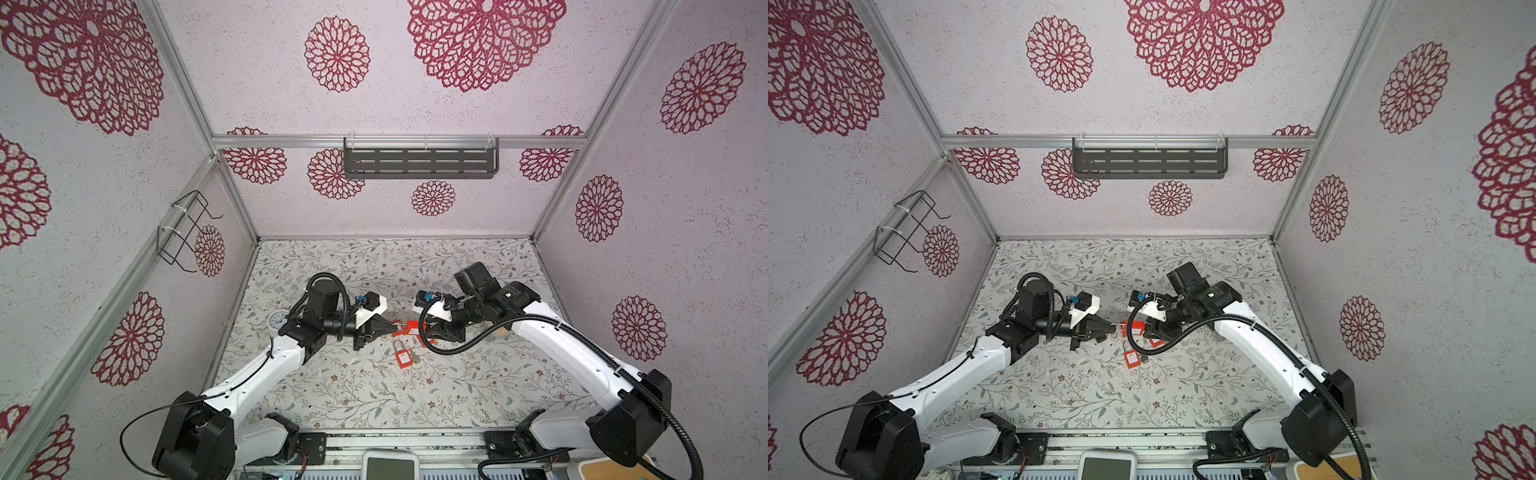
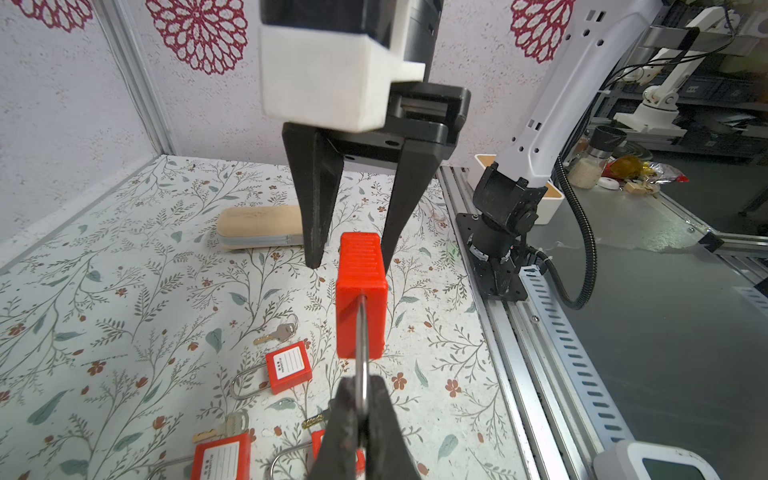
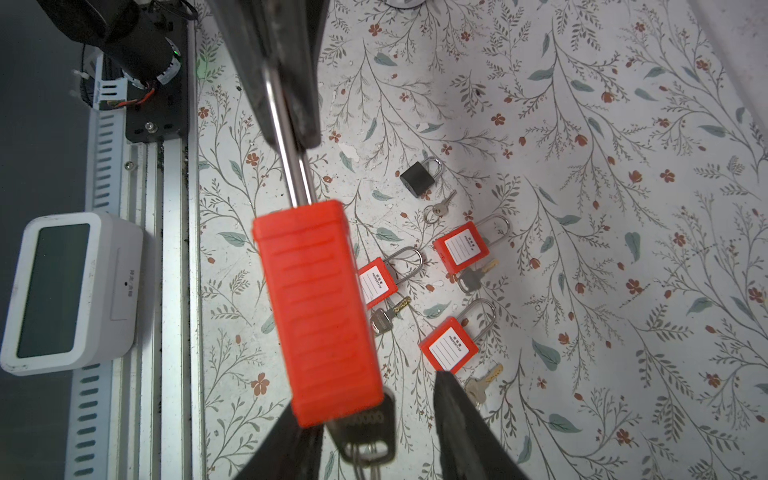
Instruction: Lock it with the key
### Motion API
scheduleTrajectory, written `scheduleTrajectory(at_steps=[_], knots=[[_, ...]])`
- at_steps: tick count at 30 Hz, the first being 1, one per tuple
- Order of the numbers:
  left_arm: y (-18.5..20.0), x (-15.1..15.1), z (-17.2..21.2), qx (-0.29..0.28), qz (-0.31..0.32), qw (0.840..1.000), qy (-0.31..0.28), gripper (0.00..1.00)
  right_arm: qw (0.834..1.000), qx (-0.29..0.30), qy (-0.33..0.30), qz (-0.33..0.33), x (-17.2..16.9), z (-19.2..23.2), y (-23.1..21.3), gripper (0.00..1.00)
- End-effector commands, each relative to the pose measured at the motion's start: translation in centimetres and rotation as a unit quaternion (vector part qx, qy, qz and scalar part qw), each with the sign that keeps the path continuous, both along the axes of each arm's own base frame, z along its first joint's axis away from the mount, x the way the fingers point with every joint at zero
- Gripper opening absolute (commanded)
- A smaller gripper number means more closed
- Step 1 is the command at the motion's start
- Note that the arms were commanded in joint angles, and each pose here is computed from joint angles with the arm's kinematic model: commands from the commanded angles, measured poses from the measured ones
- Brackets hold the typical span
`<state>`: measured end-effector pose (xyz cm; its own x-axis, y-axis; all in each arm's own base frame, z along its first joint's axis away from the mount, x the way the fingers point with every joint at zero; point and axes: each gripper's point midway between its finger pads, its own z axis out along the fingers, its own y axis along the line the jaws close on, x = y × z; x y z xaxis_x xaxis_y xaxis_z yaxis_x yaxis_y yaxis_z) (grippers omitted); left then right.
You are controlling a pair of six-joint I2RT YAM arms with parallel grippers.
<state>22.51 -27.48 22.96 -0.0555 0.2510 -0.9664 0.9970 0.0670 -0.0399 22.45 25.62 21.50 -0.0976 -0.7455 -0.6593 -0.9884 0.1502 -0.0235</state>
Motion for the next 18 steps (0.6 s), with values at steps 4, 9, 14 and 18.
scheduleTrajectory(at_steps=[4,9,14,18], knots=[[-0.5,-0.9,1.8,-0.019,-0.026,0.999,-0.022,0.00,0.999,0.001,-0.037,-0.012,1.2,0.7,-0.3,0.47],[-0.5,-0.7,1.7,-0.017,-0.023,0.999,-0.023,0.00,0.999,0.009,-0.039,-0.004,0.0,1.6,-0.7,0.59],[-0.5,-0.6,1.7,-0.016,-0.022,0.999,-0.027,0.00,1.000,-0.010,-0.028,-0.006,-1.1,1.5,-1.9,0.69],[-0.6,-0.6,1.7,-0.017,-0.026,0.999,-0.025,0.00,1.000,-0.023,-0.005,-0.012,-1.9,1.6,-2.6,0.66]])
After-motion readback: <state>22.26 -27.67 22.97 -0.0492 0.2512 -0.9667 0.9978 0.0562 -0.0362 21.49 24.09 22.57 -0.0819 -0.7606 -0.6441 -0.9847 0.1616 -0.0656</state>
